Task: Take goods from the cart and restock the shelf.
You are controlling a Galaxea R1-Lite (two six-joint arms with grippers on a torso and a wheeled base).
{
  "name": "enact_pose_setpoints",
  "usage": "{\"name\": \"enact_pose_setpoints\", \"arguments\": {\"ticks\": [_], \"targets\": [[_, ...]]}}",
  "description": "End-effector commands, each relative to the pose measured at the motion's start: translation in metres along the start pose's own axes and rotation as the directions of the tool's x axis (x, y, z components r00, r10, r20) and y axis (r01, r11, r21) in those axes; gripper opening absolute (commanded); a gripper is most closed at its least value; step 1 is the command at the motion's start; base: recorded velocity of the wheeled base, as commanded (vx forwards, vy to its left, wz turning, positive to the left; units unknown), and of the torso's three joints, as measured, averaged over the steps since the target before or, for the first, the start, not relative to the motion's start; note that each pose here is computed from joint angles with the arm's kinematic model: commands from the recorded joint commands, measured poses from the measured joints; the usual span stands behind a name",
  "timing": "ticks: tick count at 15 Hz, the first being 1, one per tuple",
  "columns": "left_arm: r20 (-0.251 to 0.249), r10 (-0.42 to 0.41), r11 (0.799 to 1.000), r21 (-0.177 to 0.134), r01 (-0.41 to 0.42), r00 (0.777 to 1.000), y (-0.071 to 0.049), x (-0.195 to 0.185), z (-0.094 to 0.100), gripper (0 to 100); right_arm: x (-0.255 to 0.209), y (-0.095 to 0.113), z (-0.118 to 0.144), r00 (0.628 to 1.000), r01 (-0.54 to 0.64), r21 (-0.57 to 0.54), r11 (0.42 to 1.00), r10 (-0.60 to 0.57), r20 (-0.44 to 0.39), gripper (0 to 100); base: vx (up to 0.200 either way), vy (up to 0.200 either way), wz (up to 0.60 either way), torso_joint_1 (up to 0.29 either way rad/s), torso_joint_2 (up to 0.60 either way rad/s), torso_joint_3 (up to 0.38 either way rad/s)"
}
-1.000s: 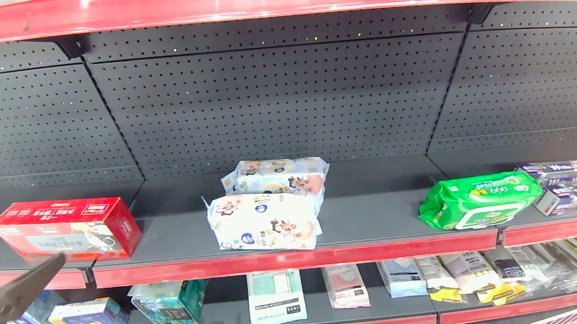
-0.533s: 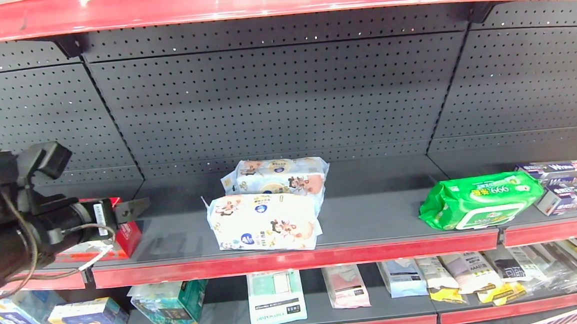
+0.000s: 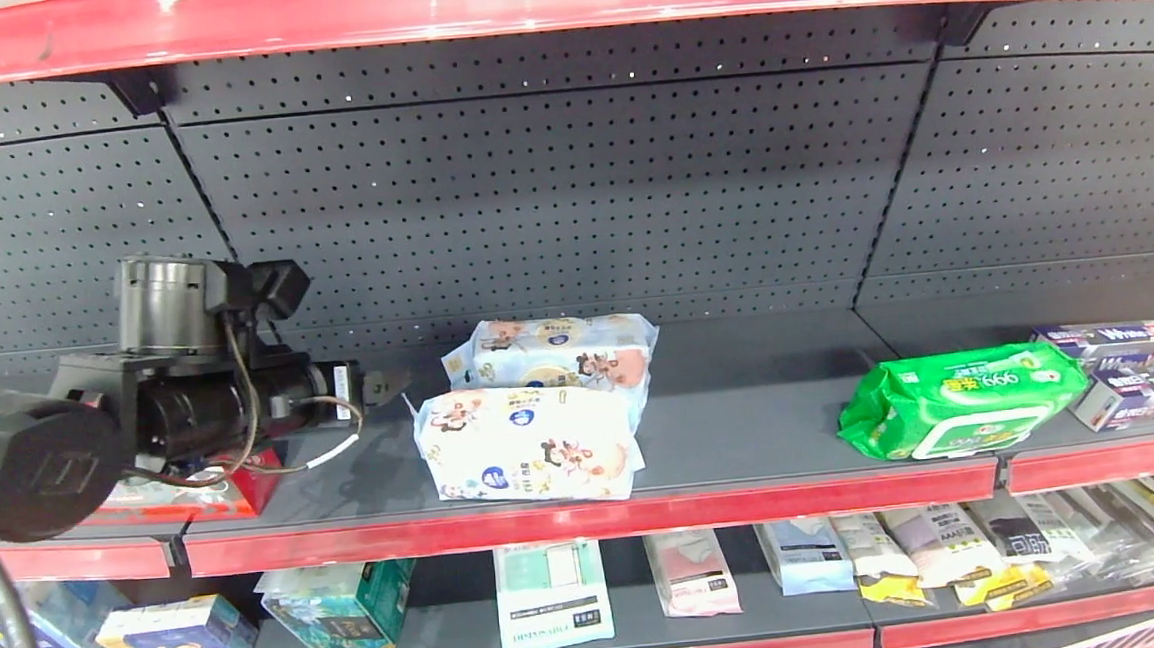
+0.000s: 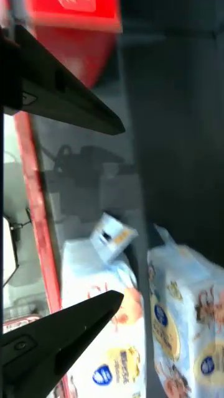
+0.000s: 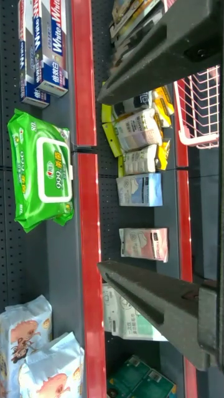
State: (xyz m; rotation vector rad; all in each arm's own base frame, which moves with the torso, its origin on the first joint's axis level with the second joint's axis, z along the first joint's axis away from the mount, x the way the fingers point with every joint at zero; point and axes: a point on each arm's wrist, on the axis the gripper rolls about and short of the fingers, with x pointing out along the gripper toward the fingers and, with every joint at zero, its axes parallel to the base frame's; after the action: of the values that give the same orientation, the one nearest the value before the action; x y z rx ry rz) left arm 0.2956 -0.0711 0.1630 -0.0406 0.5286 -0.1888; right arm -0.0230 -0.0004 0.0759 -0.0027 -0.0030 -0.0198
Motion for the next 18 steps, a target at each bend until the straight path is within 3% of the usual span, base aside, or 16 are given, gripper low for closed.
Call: {"name": "enact_pose_setpoints", "arguments": {"ticks": [1,5,12,18], "targets": [[-0.045,-0.020,1.000,0.014,0.021,0.999,-0.010,0.026,-0.005,100,0.000,0.000,0.000,1.000,0.000,0.000,1.000,0.000,-0.001,100,0.000,0.000,0.00,0.000,0.00,0.000],[-0.045,-0.013,1.000,0.008,0.013,0.999,-0.009,0.040,-0.001,100,0.000,0.000,0.000,1.000,-0.001,0.000,1.000,0.001,-0.001,100,0.000,0.000,0.00,0.000,0.00,0.000],[-0.092,0.000,1.000,0.011,0.001,0.996,-0.009,0.060,-0.011,100,0.000,0.000,0.000,1.000,0.000,0.000,1.000,0.000,-0.001,100,0.000,0.000,0.00,0.000,0.00,0.000],[-0.083,0.010,1.000,0.004,-0.010,0.997,-0.005,0.061,-0.010,100,0.000,0.000,0.000,1.000,0.000,0.000,1.000,0.000,-0.001,100,0.000,0.000,0.00,0.000,0.00,0.000]]}}
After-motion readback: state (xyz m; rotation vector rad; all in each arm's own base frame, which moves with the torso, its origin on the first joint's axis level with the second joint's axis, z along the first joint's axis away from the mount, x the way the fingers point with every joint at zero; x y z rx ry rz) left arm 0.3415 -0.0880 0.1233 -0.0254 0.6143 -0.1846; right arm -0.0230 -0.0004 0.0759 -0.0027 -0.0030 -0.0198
